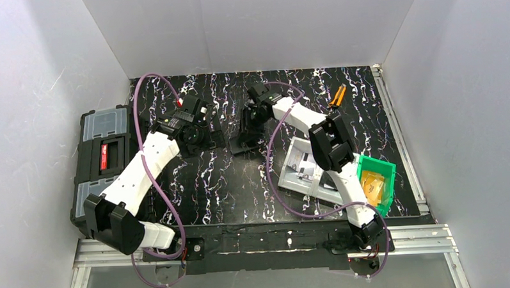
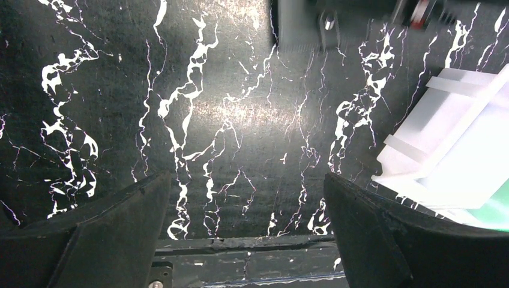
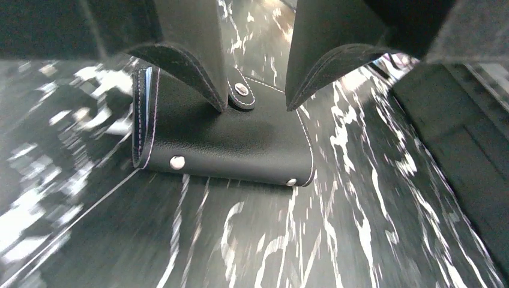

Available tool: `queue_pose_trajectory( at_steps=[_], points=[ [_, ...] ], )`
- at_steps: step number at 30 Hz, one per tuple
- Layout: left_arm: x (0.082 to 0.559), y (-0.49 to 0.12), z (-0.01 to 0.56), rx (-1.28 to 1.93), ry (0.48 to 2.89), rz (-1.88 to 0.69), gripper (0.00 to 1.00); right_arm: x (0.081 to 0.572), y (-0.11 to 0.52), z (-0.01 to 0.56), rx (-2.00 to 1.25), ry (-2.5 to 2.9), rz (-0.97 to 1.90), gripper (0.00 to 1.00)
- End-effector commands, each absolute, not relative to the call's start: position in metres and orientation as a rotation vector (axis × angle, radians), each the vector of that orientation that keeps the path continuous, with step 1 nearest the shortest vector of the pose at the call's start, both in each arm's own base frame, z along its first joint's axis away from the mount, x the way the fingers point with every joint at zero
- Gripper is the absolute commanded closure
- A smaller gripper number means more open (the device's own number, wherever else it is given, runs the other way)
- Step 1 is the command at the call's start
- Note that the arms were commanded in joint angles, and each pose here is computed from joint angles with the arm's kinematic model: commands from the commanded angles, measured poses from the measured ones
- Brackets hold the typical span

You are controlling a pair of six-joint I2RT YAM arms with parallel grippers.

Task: Take the credit cards out of the card holder
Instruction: Move the card holder to the center of the board.

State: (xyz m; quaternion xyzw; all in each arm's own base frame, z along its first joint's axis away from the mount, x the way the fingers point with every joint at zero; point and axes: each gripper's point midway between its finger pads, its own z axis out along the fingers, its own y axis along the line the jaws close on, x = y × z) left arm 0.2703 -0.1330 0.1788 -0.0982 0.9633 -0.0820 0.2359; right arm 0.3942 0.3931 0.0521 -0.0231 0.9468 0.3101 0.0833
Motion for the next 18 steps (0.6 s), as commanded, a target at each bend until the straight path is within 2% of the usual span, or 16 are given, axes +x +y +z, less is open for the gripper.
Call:
queue_pose_trajectory(
  at_steps=[1,7,12,18],
  points=[
    [0.269,-0.124,0.172,-0.307,2.652,-0.177,0.0,0.304,0.371,0.018,-0.284,3.079,0.707,0.51],
    [0.266,-0.122,0.149,-0.444,2.701,-0.244,0.0,0.271,0.354,0.017,-0.465,3.033,0.547,0.52],
    [0.262,-0.129,0.125,-0.587,2.739,-0.377,0.0,0.275,0.349,0.036,-0.552,2.894,0.46,0.54],
    [0.25,-0.127,0.101,-0.654,2.775,-0.386,0.0,0.28,0.359,0.07,-0.627,2.722,0.446,0.52]
  ],
)
